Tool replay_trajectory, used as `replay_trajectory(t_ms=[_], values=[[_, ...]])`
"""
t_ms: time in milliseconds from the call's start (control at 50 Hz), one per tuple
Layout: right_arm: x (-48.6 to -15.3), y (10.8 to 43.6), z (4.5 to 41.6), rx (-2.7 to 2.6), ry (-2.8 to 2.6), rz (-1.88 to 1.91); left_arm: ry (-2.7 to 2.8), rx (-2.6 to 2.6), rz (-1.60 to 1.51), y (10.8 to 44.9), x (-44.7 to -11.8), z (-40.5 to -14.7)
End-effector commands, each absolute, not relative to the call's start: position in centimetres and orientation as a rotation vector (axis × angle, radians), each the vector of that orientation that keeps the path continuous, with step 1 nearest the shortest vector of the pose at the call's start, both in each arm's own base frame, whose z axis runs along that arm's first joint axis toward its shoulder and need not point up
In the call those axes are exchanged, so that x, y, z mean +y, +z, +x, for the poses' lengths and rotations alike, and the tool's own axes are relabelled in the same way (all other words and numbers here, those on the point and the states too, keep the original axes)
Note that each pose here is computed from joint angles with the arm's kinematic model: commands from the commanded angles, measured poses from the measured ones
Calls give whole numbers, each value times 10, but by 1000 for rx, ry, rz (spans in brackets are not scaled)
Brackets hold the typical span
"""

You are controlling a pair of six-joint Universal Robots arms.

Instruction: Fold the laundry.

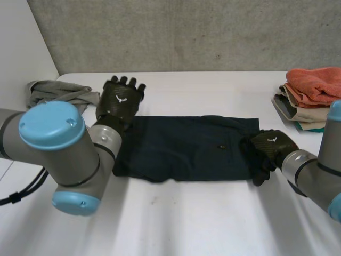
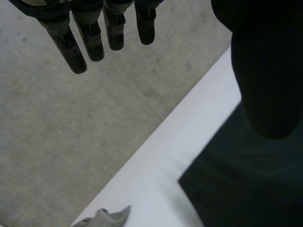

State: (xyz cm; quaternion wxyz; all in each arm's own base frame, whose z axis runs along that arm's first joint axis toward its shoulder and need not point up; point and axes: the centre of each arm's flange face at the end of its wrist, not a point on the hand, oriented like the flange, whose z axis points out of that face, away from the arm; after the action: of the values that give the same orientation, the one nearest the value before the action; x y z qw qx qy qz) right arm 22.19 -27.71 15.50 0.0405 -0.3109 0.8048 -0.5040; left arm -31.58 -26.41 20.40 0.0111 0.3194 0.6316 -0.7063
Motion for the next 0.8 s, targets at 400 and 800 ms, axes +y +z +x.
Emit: replay_trajectory(t_ms=[400, 800], values=[[-310, 188, 194, 2411, -2123, -1554, -2292, 1975, 961, 230, -237, -310], [-158, 139, 365, 1160, -1956, -2206, -2305, 2022, 859, 236, -238, -291]])
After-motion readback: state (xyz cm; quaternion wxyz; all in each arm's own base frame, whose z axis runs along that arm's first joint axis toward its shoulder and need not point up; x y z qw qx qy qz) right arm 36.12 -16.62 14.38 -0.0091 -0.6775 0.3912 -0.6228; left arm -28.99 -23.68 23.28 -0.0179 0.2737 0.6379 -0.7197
